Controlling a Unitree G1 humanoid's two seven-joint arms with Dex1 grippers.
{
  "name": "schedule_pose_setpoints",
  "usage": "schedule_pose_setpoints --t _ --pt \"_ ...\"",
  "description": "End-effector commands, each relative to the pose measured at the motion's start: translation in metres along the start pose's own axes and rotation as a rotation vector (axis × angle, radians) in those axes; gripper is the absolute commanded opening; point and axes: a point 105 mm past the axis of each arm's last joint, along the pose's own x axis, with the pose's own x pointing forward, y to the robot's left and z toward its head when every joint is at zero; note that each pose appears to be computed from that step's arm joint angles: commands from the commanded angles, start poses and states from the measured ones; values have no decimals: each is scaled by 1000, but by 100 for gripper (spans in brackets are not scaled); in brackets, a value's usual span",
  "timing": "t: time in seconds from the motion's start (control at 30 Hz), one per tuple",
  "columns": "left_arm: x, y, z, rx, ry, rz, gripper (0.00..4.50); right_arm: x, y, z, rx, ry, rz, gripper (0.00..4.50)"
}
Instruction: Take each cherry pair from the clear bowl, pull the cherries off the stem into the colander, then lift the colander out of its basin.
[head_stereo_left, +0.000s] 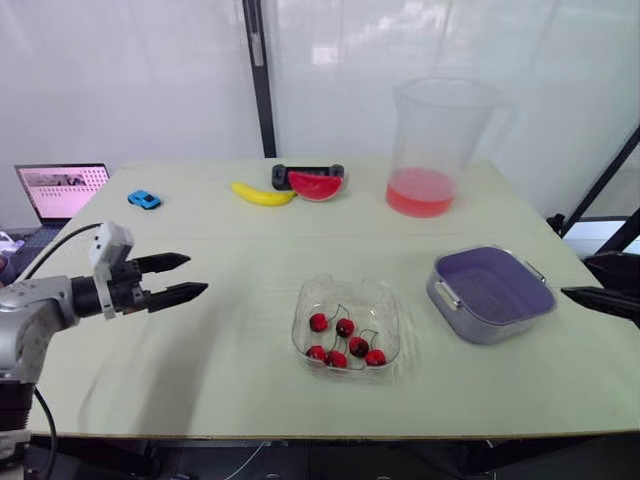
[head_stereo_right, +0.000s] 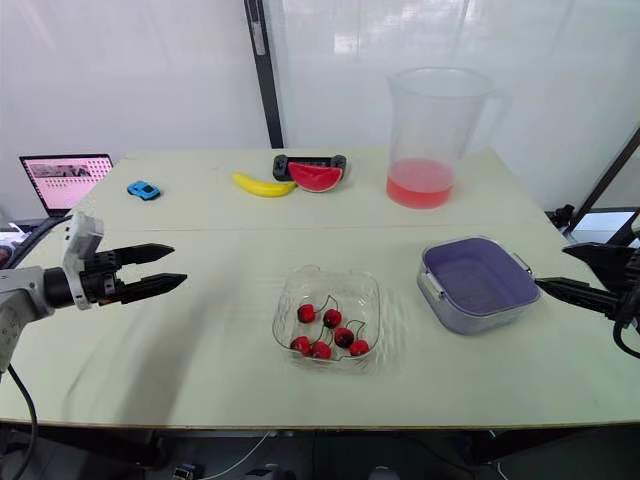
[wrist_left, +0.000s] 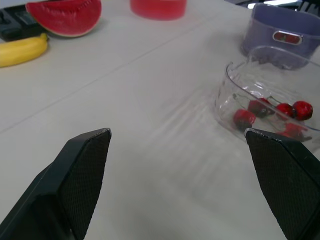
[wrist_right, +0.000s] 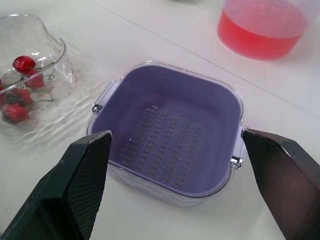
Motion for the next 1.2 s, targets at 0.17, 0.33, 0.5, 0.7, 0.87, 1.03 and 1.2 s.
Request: schedule_pose_setpoints --t 0.17,0.33,0.5,0.7,0.87,1.03,1.2 --pt "-4 4 8 22 -15 31 450 -4 0 13 -41 -42 -2 440" --pt "-1 1 10 35 -26 6 450 -5 2 14 -43 -47 1 440" --pt "3 1 14 59 -24 -13 450 -6 5 15 -30 -50 1 440" --pt "16 -16 28 88 -64 -151 450 -5 15 20 2 -37 5 440" --pt "21 -32 36 136 -91 -291 450 -6 26 25 0 -22 13 440" --pt "27 -50 35 116 -65 -425 450 17 67 61 -124 -30 143 440" --pt "31 -61 30 104 -103 -435 450 48 106 87 -224 11 332 440"
